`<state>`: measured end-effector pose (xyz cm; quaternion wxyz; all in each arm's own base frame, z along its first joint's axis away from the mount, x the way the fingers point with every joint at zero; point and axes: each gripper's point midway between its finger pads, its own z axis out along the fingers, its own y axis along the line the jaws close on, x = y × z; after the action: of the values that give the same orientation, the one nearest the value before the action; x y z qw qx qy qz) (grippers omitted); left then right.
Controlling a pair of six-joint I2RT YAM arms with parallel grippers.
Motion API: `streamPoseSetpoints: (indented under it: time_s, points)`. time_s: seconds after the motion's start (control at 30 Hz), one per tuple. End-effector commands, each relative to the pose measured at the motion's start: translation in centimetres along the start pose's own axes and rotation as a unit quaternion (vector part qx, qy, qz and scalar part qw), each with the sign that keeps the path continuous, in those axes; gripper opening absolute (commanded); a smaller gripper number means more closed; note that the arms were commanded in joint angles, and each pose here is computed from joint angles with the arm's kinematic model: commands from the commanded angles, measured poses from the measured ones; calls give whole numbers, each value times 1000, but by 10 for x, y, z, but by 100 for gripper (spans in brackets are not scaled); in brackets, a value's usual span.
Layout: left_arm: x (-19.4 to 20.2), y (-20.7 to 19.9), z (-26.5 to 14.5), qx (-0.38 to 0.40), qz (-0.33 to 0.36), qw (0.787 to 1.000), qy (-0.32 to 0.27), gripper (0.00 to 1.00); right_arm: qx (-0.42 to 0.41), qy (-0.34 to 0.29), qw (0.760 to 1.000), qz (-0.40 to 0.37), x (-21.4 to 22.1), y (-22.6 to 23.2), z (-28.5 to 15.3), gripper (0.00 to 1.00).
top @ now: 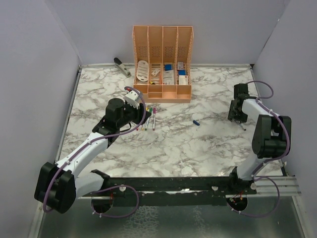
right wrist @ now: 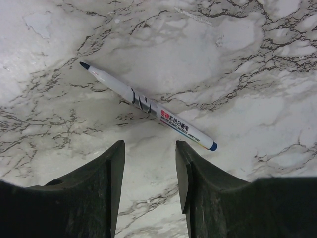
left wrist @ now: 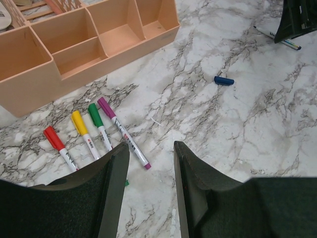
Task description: Insert the pens into the pen caps
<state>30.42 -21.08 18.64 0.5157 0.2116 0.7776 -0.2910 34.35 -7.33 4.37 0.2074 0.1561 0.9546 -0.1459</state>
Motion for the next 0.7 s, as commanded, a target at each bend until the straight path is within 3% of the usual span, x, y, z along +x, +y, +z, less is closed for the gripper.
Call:
streamPoseSetpoints:
  time_s: [0.0, 0.27, 0.67]
  points:
    - [-22, -4, 2, 10, 14, 1000, -26, 43, -19, -36, 999, -9, -15, -3, 0, 45]
    - [-17, -5, 2, 13, 9, 1000, -20, 43, -14, -75, 996, -40, -38, -7, 6, 46]
    - [-18, -1, 5, 8, 12, 1000, -17, 43, -80, -45, 995, -49, -29, 0, 26, 45]
